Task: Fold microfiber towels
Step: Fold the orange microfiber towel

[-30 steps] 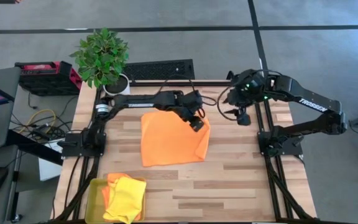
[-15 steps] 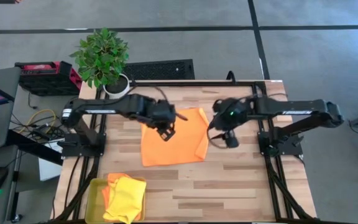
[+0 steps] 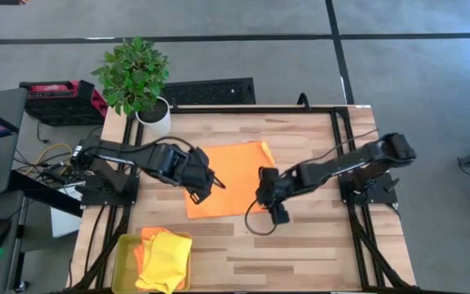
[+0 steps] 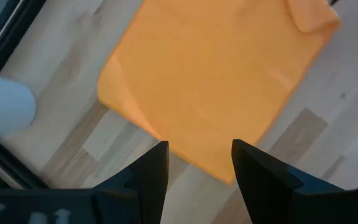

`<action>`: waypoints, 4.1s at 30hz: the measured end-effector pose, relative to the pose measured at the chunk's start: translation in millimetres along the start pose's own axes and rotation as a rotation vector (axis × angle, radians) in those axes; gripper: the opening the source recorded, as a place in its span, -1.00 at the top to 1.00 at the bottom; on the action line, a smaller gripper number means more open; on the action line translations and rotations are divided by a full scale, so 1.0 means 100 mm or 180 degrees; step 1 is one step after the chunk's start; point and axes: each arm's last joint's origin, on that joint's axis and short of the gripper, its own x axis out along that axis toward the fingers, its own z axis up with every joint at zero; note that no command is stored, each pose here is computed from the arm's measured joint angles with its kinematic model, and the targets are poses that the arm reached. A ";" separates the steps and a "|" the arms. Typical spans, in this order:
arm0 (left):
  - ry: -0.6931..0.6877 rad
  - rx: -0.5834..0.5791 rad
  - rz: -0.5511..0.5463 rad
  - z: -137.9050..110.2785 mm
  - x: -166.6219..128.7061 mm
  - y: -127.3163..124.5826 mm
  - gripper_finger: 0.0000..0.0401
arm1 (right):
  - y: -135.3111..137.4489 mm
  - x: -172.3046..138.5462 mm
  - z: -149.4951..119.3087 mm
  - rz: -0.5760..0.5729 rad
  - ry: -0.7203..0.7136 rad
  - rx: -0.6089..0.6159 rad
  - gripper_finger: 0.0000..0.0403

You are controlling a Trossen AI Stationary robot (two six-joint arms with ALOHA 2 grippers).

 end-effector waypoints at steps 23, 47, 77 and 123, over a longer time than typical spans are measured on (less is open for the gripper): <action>-0.0099 0.0121 -0.0031 -0.17 -0.08 -0.14 0.16 | 0.30 0.58 -0.08 -0.0778 0.0245 0.0548 -0.12; -0.0084 0.0131 -0.0035 -0.17 -0.07 -0.14 0.16 | 0.28 0.18 -0.22 -0.1283 0.0433 0.1592 -0.04; 0.0161 0.0174 -0.0062 -0.22 0.02 -0.16 0.16 | 0.14 0.36 -0.10 -0.0757 0.0241 0.1775 0.35; 0.0981 0.0541 -0.0254 -0.53 0.72 -0.33 0.16 | 0.11 0.30 -0.11 -0.0600 0.0610 0.2154 0.97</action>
